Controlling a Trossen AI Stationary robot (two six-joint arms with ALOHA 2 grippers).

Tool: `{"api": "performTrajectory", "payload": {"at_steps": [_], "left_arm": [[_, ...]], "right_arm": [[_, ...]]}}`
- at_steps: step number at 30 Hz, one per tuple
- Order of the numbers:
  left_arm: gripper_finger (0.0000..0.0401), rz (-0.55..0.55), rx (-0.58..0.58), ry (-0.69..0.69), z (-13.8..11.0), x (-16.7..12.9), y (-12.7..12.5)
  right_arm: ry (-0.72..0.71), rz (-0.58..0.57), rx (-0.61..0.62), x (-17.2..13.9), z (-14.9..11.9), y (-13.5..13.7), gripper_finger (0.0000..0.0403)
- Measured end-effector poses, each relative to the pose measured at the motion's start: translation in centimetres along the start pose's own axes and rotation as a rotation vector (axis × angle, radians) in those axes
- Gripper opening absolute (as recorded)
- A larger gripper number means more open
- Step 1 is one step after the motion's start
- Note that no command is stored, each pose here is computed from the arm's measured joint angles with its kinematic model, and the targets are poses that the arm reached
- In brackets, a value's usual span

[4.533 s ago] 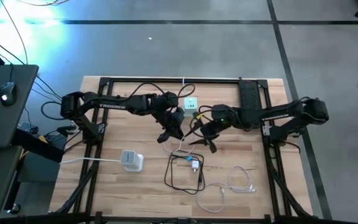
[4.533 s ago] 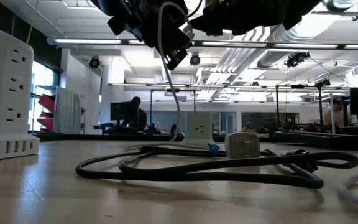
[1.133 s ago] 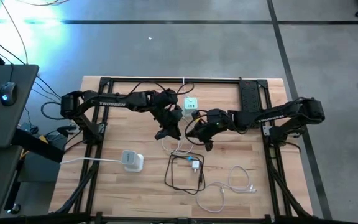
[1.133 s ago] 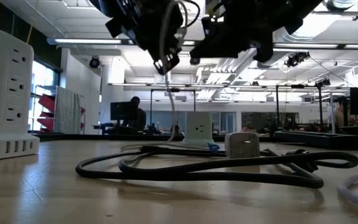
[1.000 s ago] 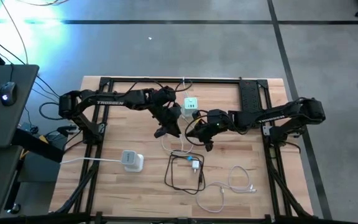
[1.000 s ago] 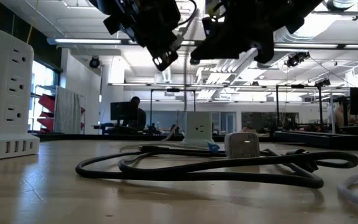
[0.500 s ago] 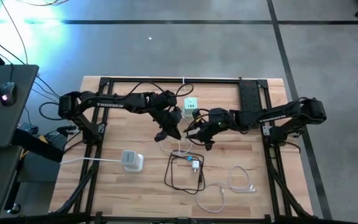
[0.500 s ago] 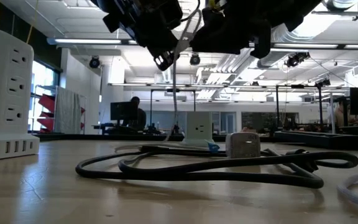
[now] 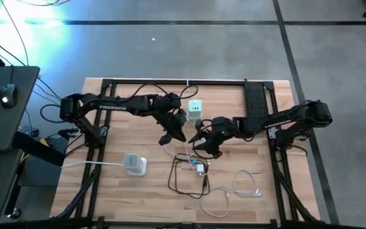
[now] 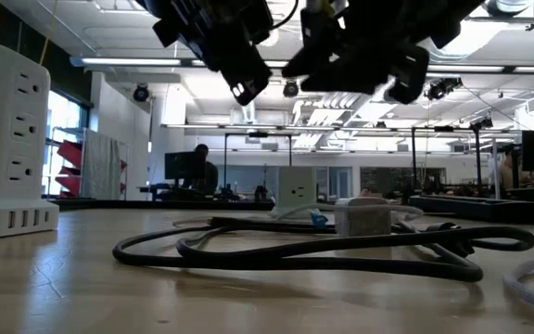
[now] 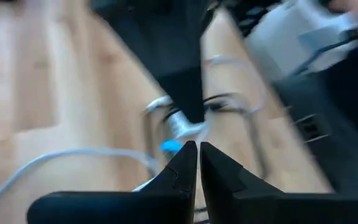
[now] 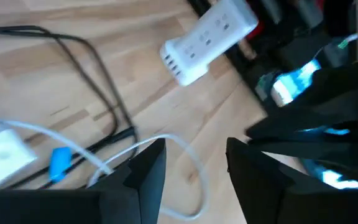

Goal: Insert USB
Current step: Insert the top white charger cable into the green outlet extension

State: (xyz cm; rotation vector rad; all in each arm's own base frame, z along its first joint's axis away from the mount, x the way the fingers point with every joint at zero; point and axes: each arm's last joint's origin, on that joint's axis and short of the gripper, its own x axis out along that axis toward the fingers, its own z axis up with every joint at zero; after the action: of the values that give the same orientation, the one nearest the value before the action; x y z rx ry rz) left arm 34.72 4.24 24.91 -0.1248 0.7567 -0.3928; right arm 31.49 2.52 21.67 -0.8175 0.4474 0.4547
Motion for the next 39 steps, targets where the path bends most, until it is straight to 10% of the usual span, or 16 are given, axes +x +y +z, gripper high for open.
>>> {"api": "performTrajectory", "payload": {"at_steps": [17,33,39], "left_arm": [[0.0000,0.192,0.156,0.079,-0.3,4.1,-1.9],[0.0000,0.202,0.194,0.156,-0.8,5.1,-4.4],[0.0000,0.281,0.186,0.175,-0.9,5.2,-4.7]], "right_arm": [[0.203,0.409,-0.038,1.2,0.1,6.5,0.0149],[0.487,0.251,0.051,5.0,0.0,11.1,0.0141],[0.515,0.149,0.187,4.8,0.4,11.1,0.0037]]}}
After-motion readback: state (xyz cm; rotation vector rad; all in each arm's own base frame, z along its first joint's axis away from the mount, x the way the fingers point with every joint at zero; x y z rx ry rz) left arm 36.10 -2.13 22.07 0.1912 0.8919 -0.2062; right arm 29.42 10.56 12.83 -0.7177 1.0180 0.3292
